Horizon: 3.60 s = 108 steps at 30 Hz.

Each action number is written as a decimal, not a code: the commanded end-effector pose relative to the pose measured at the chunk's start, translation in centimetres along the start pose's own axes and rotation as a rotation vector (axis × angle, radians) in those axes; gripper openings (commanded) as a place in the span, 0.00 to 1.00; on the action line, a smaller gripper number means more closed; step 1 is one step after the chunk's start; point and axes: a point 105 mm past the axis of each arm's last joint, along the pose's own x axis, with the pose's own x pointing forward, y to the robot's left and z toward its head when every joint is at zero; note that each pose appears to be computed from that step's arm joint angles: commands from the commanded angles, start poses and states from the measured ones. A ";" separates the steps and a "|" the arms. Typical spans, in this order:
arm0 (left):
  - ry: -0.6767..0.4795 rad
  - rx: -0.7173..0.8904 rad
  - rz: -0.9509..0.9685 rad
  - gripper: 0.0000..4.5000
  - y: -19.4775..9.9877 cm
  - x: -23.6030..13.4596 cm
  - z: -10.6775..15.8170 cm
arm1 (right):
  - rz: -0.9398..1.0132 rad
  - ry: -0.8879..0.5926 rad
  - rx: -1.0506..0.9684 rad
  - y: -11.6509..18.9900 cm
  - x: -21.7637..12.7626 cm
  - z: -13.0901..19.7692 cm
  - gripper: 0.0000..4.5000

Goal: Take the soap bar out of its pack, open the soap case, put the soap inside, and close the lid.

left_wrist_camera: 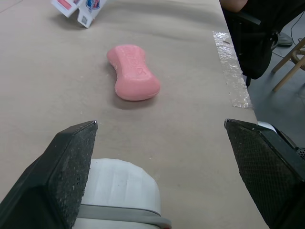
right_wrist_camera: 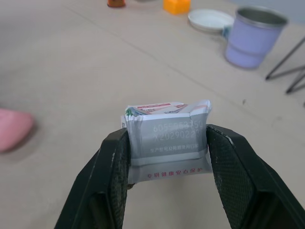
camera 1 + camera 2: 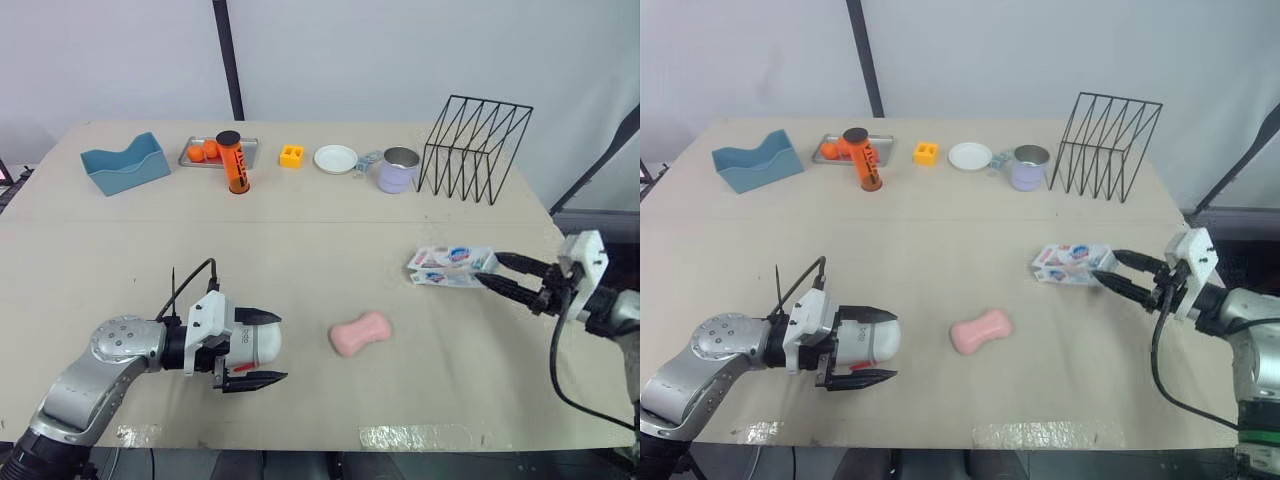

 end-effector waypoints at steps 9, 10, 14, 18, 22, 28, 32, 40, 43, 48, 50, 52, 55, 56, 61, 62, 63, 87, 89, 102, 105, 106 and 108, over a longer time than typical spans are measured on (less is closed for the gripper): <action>-0.011 0.027 0.001 1.00 -0.2 -0.1 0.6 | -0.012 0.203 0.002 0.1 -1.3 -3.1 0.57; -0.011 0.027 0.000 1.00 -0.3 -0.1 0.6 | -0.008 0.232 0.015 0.2 -1.4 -3.4 0.57; -0.013 0.029 0.001 1.00 -0.2 0.0 0.6 | 0.013 0.292 0.036 0.4 -1.6 -4.0 0.57; -0.015 0.030 0.001 1.00 -0.2 0.1 0.6 | 0.017 0.340 0.053 0.4 -1.8 -4.4 0.57; -0.018 0.031 0.003 1.00 -0.2 0.2 0.6 | 0.019 0.331 0.050 0.3 -1.7 -3.9 0.57; -0.021 0.032 0.002 1.00 -0.1 0.4 0.6 | 0.029 0.312 0.045 0.4 -1.4 -3.2 0.57; -0.023 0.033 0.001 1.00 -0.1 0.5 0.6 | 0.035 0.318 0.046 0.3 -1.6 -3.1 0.57; -0.023 0.034 0.002 1.00 0.0 0.4 0.6 | 0.091 0.294 -0.045 -0.8 -3.8 -1.7 0.71; -0.023 0.035 -0.002 1.00 0.0 0.4 0.6 | 0.135 0.198 -0.110 -1.1 -3.3 0.5 0.93; -0.023 0.039 -0.004 1.00 0.2 0.3 0.6 | 0.271 0.096 -0.185 0.8 -0.7 2.6 0.98; -0.023 0.041 -0.002 1.00 0.3 0.3 0.7 | 0.336 0.057 -0.205 2.2 0.6 3.2 0.98; -0.023 0.042 0.001 1.00 0.4 0.2 0.7 | 0.399 0.024 -0.217 3.6 1.8 3.6 0.98; -0.020 0.044 0.008 1.00 0.5 0.0 0.7 | 0.501 -0.016 -0.226 6.0 3.4 4.2 0.98; -0.019 0.045 0.011 1.00 0.6 0.0 0.7 | 0.532 -0.029 -0.221 6.8 3.9 4.4 0.98; -0.014 0.050 0.037 1.00 0.8 -0.9 0.9 | 0.661 -0.069 -0.221 10.5 6.4 5.1 0.98; -0.008 0.050 0.040 1.00 0.8 -1.2 0.9 | 0.684 -0.076 -0.221 11.1 6.7 5.2 0.98; -0.003 0.051 0.042 1.00 0.8 -1.4 0.9 | 0.697 -0.081 -0.220 11.5 6.9 5.3 0.98; 0.241 0.085 0.058 1.00 2.6 -8.7 -2.5 | 0.800 -0.101 -0.236 16.3 11.0 5.5 0.98; 0.242 0.084 0.051 1.00 2.7 -8.6 -2.6 | 0.791 -0.118 -0.205 16.4 11.2 5.8 0.98; 0.265 0.107 0.007 1.00 2.9 -7.8 -3.8 | 0.818 -0.126 -0.161 17.2 11.3 5.6 0.98; 0.270 0.124 0.003 1.00 3.0 -7.5 -3.9 | 0.821 -0.122 -0.161 17.2 11.1 5.5 0.98; 0.271 0.131 0.003 1.00 3.0 -7.5 -4.0 | 0.821 -0.122 -0.162 17.2 11.0 5.4 0.98; 0.273 0.138 0.005 1.00 3.0 -7.4 -4.2 | 0.820 -0.120 -0.163 17.1 11.0 5.4 0.98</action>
